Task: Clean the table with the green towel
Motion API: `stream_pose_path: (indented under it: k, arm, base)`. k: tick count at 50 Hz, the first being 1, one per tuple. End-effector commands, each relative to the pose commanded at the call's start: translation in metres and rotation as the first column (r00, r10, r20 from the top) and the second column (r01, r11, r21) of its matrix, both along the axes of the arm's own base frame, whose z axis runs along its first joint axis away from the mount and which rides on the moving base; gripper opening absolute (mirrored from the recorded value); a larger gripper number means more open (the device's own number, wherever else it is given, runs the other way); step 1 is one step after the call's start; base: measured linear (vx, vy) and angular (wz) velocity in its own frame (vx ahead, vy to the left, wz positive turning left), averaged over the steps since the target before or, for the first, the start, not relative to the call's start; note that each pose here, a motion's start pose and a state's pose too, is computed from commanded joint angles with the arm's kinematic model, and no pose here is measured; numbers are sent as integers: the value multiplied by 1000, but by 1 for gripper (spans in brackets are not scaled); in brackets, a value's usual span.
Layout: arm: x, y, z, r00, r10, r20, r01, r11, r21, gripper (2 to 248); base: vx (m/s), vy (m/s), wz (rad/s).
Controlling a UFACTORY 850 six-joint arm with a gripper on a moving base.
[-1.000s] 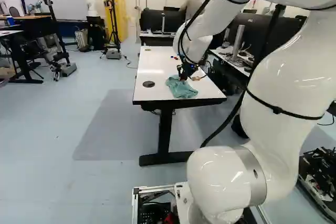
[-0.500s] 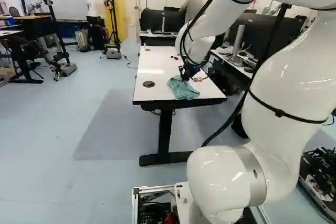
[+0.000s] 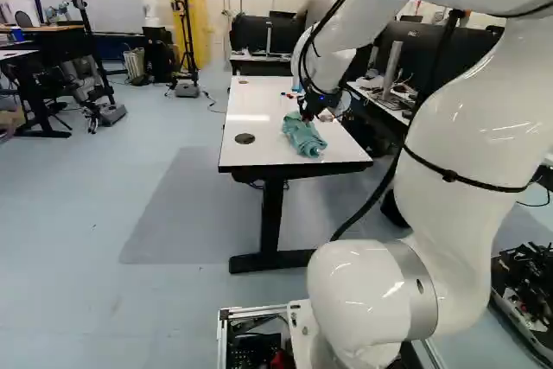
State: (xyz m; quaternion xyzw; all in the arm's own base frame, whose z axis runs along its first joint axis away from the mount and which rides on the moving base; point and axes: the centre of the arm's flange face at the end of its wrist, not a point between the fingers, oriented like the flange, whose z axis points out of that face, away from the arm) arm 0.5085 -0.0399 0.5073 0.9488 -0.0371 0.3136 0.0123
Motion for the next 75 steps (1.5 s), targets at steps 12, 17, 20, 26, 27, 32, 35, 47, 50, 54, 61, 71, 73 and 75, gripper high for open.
stream_pose_path:
  k: [12, 17, 20, 26, 27, 32, 35, 47, 50, 54, 61, 71, 73, 75]
  arm:
    - [24, -4, 1, 1000, -4, 8, 4, 1000, -1, 22]
    - [34, -4, 1, 1000, -2, 11, 2, 1000, -1, 22]
    - [40, -4, 1, 1000, -2, 13, 2, 1000, -1, 22]
    - [51, -4, 0, 1000, 0, 17, 0, 1000, -1, 22]
    - [53, -4, 0, 1000, 0, 17, 0, 1000, -1, 22]
    - [63, -4, 0, 1000, 1, 21, -1, 1000, -2, 22]
    - [69, -4, -1, 1000, 2, 24, -2, 1000, -2, 22]
    - [92, -4, -2, 999, 5, 34, -5, 1000, -3, 22]
    - [98, -4, -2, 999, 5, 37, -5, 1000, -3, 22]
    - [107, -4, -5, 999, 7, 37, -7, 1000, -3, 22]
    - [121, -2, -13, 999, 12, 34, -11, 1000, -3, 22]
    - [143, 4, -27, 999, 23, 27, -23, 1000, -2, 22]
    - [147, 5, -30, 999, 25, 25, -25, 1000, -2, 22]
    - [152, 7, -33, 999, 28, 24, -28, 1000, -2, 22]
  base:
    - [0, 0, 0]
    - [0, 0, 0]
    - [0, 0, 0]
    - [0, 0, 0]
    - [0, 0, 0]
    - [0, 0, 0]
    - [0, 0, 0]
    - [0, 0, 0]
    - [0, 0, 0]
    - [0, 0, 0]
    - [0, 0, 0]
    - [0, 0, 0]
    - [0, 0, 0]
    - [0, 0, 0]
